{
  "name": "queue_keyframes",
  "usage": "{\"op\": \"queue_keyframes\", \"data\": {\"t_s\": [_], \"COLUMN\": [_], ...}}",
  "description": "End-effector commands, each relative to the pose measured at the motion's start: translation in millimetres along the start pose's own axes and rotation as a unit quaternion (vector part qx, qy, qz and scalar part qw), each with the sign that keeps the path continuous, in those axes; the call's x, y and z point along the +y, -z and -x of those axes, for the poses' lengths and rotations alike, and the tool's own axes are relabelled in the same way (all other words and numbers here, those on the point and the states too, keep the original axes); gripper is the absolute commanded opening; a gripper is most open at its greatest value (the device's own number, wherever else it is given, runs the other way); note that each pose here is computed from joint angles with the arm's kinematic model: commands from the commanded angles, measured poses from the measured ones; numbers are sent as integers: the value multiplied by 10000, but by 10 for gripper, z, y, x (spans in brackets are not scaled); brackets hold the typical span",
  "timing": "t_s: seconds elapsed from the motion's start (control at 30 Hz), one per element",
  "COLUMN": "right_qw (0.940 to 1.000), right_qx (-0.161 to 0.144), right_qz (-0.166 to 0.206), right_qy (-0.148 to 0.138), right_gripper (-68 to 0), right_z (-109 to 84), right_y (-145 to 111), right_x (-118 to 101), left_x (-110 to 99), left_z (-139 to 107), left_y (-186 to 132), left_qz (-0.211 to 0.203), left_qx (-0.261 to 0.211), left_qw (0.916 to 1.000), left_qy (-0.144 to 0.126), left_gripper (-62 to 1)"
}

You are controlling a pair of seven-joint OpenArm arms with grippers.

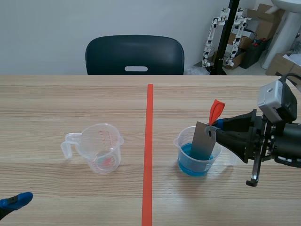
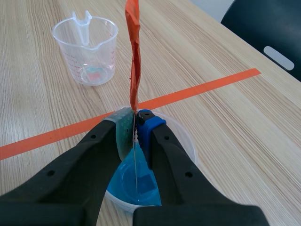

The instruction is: Do the redox reaction experiment. raise the plate out of the solution

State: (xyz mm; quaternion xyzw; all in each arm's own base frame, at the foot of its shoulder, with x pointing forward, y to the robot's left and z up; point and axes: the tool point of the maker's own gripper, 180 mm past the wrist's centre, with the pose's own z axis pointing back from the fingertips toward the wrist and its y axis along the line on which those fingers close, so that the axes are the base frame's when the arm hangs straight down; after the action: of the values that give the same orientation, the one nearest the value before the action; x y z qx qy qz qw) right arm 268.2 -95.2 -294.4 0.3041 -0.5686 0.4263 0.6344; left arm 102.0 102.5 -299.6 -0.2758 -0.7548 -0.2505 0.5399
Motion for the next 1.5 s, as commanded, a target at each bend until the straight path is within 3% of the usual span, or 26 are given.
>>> {"op": "queue_keyframes", "data": {"t_s": [0.0, 0.87, 1.13, 1.33, 1.47], "right_qw": [9999, 9998, 9998, 9996, 9990], "right_qx": [-127, -190, -194, -253, -389], "right_qz": [-25, -19, -17, -57, -96], "right_qy": [-71, -66, -64, -118, -197], "right_gripper": [-669, -669, -669, -669, -669], "right_z": [-113, -137, -139, -221, -387], "right_y": [-1, -3, -3, -20, -38], "right_x": [-48, -51, -52, -63, -83], "left_x": [-11, -8, 54, 342, 596], "left_z": [-91, -92, -135, -250, -345], "left_y": [-6, -12, -285, -538, -618], "left_qz": [-48, -46, 58, 103, 268], "left_qx": [-239, -230, 184, 564, 752], "left_qw": [9997, 9997, 9998, 9984, 9967], "left_qy": [-40, -39, -98, 1, 138], "left_gripper": [4, 2, -3, -204, -272]}}
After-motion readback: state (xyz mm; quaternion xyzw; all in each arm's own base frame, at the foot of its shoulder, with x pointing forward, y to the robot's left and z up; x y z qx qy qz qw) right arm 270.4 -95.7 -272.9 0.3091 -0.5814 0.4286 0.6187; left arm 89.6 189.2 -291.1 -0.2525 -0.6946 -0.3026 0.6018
